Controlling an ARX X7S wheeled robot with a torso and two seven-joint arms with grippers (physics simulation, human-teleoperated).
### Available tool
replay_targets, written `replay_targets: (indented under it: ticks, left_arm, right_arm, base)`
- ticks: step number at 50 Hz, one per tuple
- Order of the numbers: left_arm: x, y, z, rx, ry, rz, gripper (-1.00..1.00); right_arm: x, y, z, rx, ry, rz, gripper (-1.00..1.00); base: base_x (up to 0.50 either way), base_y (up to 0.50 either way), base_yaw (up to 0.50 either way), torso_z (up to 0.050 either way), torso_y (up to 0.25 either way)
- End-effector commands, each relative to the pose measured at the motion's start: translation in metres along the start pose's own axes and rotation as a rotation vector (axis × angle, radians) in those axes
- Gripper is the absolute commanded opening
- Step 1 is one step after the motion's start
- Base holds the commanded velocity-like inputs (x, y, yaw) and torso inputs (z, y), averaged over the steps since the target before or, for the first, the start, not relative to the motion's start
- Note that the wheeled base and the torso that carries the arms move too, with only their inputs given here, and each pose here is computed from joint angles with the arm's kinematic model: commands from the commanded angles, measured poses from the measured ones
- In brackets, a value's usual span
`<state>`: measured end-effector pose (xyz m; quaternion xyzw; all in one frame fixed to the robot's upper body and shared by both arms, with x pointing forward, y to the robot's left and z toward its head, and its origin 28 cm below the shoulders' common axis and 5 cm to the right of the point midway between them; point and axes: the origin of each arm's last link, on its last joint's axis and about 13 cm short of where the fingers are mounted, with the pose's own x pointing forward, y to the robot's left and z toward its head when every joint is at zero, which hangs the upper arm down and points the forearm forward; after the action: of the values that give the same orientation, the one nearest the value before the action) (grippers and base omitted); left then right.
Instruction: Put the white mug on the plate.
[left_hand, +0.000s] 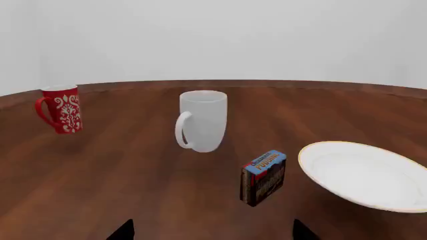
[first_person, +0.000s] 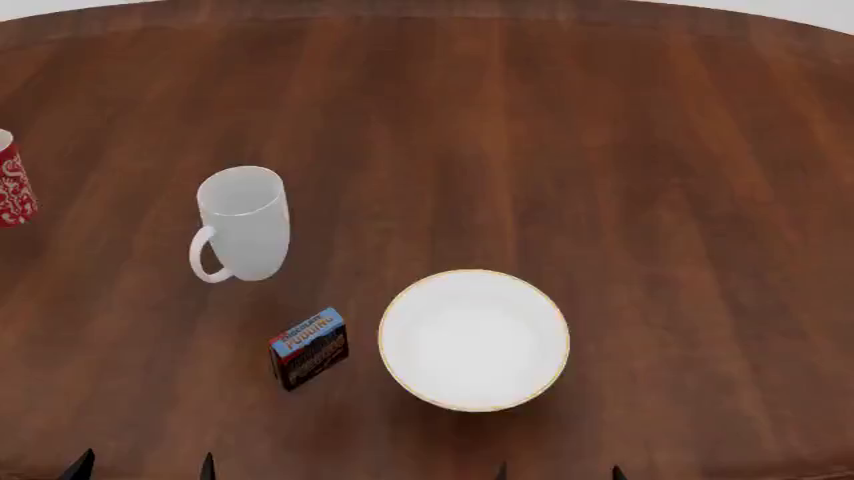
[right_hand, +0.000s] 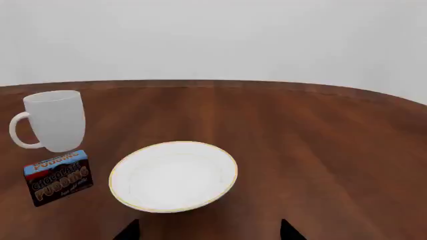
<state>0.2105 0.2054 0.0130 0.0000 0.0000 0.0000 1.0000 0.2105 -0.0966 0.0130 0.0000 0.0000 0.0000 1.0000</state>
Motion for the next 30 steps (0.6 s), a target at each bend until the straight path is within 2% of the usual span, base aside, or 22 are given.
replay_targets:
  ticks: [1, 19, 23, 30]
  left_arm:
    - [-0.001, 0.000, 0.001, 0.000, 0.000, 0.000, 1.00]
    - [-0.002, 0.005, 0.009, 0.022, -0.040, -0.026, 1.00]
    - [-0.002, 0.006, 0.010, 0.034, -0.050, -0.022, 1.00]
    - [-0.002, 0.005, 0.012, 0.031, -0.054, -0.032, 1.00]
  right_arm:
    - [-0.001, 0.000, 0.000, 0.000, 0.000, 0.000, 1.00]
    - [-0.002, -0.004, 0.007, 0.016, -0.005, -0.052, 1.00]
    - [-0.002, -0.005, 0.008, -0.022, -0.023, -0.080, 1.00]
    - [-0.005, -0.006, 0.012, 0.002, -0.034, -0.086, 1.00]
  base:
    - [0.00, 0.00, 0.00, 0.000, 0.000]
    - [0.00, 0.00, 0.00, 0.000, 0.000]
    - [0.00, 0.00, 0.00, 0.000, 0.000]
    - [0.00, 0.00, 0.00, 0.000, 0.000]
